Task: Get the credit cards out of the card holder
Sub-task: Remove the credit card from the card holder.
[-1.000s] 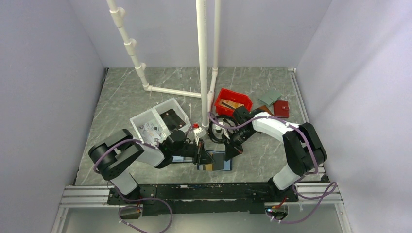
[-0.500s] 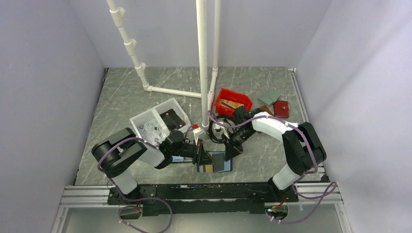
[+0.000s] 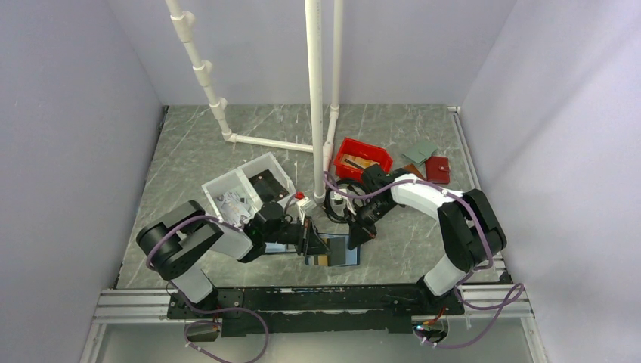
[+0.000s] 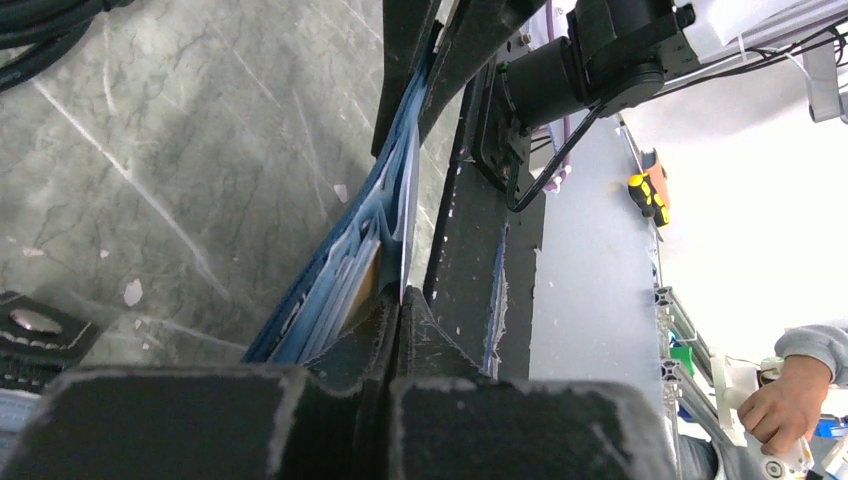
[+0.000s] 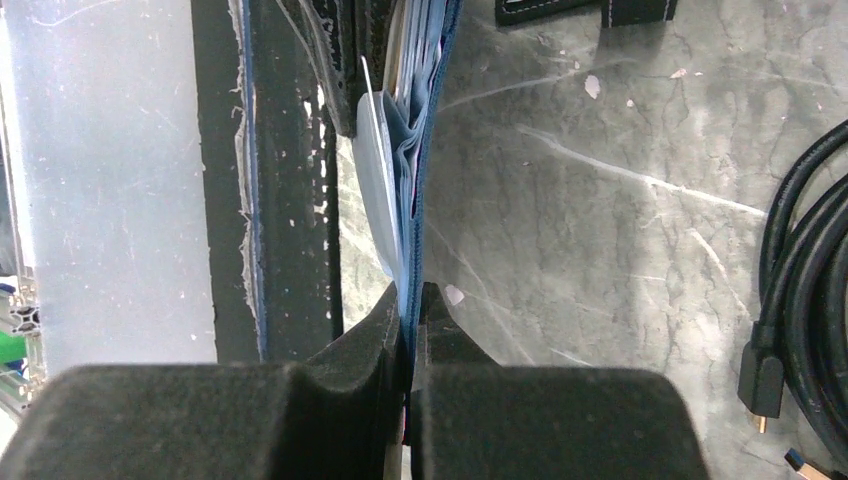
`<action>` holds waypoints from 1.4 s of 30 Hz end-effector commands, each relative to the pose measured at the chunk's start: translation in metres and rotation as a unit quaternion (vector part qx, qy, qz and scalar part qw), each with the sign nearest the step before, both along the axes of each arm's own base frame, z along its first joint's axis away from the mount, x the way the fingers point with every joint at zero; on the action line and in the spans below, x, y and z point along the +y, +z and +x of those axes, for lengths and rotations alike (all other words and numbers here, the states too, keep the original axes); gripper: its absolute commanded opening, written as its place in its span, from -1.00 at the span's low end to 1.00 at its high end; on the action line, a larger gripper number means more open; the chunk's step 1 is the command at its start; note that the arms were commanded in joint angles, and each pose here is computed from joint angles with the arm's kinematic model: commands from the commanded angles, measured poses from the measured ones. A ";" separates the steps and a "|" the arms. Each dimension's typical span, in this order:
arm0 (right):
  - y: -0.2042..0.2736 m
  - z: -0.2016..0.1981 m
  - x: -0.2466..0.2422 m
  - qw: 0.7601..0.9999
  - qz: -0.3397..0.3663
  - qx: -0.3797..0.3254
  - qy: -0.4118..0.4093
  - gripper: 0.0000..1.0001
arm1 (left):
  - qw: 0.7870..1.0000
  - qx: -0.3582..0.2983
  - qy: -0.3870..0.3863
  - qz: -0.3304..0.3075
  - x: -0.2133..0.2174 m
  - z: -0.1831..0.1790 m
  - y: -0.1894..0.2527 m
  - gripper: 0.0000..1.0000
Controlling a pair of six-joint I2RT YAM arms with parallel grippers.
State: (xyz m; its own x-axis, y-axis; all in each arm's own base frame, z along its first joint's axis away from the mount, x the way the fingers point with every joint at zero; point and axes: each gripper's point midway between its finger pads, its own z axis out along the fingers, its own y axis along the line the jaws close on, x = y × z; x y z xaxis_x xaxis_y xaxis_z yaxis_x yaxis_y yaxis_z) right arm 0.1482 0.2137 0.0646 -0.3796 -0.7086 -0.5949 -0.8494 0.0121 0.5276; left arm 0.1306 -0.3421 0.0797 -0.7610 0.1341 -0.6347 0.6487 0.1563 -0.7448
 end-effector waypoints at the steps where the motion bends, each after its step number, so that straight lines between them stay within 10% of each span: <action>1: 0.002 0.021 0.008 0.999 0.010 -0.034 -0.002 -1.00 | 1.000 0.002 -0.002 -0.004 0.005 -0.003 0.007 -1.00; 16: -0.017 0.027 0.000 0.999 -0.046 -0.006 -0.018 -0.98 | 0.996 0.003 0.035 0.082 0.033 -0.006 0.005 -1.00; 42: -0.002 0.044 -0.013 0.997 -0.040 -0.049 -0.050 0.24 | 0.997 -0.033 0.061 0.043 0.042 -0.006 0.052 -1.00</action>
